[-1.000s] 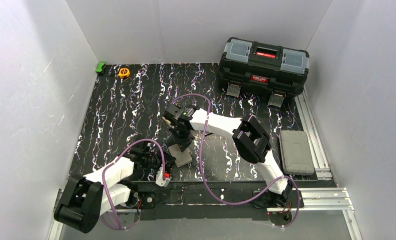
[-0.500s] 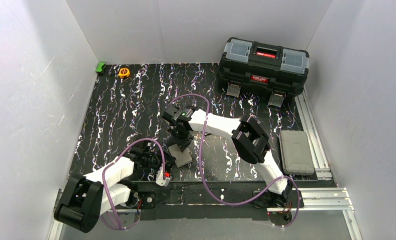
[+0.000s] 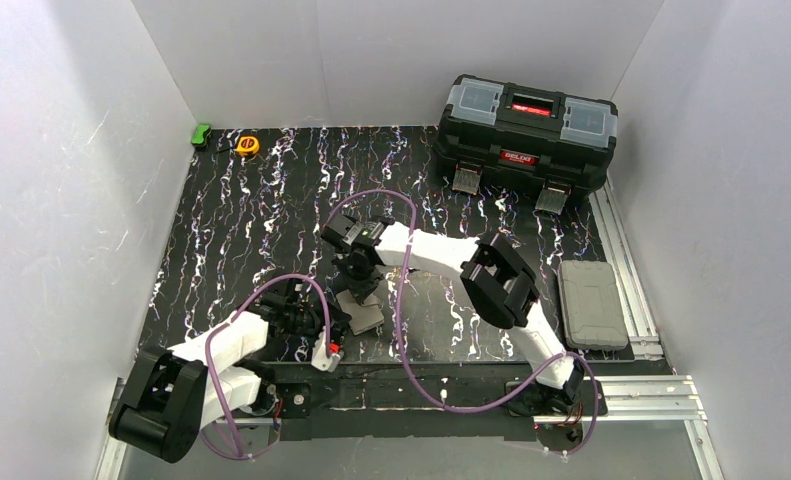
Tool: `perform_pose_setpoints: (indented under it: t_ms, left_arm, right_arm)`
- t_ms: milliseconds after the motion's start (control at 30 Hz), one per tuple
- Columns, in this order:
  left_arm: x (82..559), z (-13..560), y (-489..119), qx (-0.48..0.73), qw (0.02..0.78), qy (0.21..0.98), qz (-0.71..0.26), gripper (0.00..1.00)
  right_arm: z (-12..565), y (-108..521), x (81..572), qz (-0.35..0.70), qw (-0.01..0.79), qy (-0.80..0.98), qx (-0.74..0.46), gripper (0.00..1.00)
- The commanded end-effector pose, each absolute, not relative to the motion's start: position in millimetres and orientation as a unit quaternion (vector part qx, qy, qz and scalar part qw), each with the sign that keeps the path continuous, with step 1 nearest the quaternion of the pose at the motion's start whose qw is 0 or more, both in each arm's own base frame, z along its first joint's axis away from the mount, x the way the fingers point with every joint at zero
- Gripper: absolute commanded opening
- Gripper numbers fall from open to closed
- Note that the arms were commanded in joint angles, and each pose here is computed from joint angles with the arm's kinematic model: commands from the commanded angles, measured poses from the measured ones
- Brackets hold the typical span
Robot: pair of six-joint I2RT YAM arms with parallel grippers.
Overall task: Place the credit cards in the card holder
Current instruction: Close the card holder at the center of the board.
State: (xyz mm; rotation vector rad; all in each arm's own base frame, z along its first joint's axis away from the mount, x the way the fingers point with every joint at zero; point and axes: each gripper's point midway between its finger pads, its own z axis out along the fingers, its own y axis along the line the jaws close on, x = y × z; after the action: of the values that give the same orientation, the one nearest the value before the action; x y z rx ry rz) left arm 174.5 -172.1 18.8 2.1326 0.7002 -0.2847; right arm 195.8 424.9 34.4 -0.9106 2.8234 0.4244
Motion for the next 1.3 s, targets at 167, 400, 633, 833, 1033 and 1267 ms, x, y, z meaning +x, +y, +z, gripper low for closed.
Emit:
perform_pose_setpoints:
  t_ms: [167,400,633,833,1033,1267]
  left_arm:
    - [173,7,-163,0.858,0.393,0.308,-0.118,0.08]
    - [178,6,-159,0.855,0.383,0.331,-0.115,0.08]
    - [199,20,-150,0.826,0.347,0.429,-0.118,0.08]
    - [198,33,-151,0.813,0.343,0.451,-0.133,0.08]
    - [193,59,-149,0.785,0.344,0.494,-0.145,0.17]
    - [192,102,-127,0.687,0.288,0.649,-0.152,0.30]
  right_arm:
    - [-22,377,153,0.066,0.010,0.948,-0.312,0.01]
    - [-20,364,149,0.104,0.000,0.953,-0.283,0.01]
    - [-28,339,135,0.150,-0.008,0.955,-0.257,0.01]
    - [-36,328,135,0.124,-0.001,0.958,-0.259,0.19]
    - [-30,324,141,0.112,0.023,0.960,-0.254,0.44]
    - [-17,325,148,0.091,0.059,0.959,-0.261,0.66]
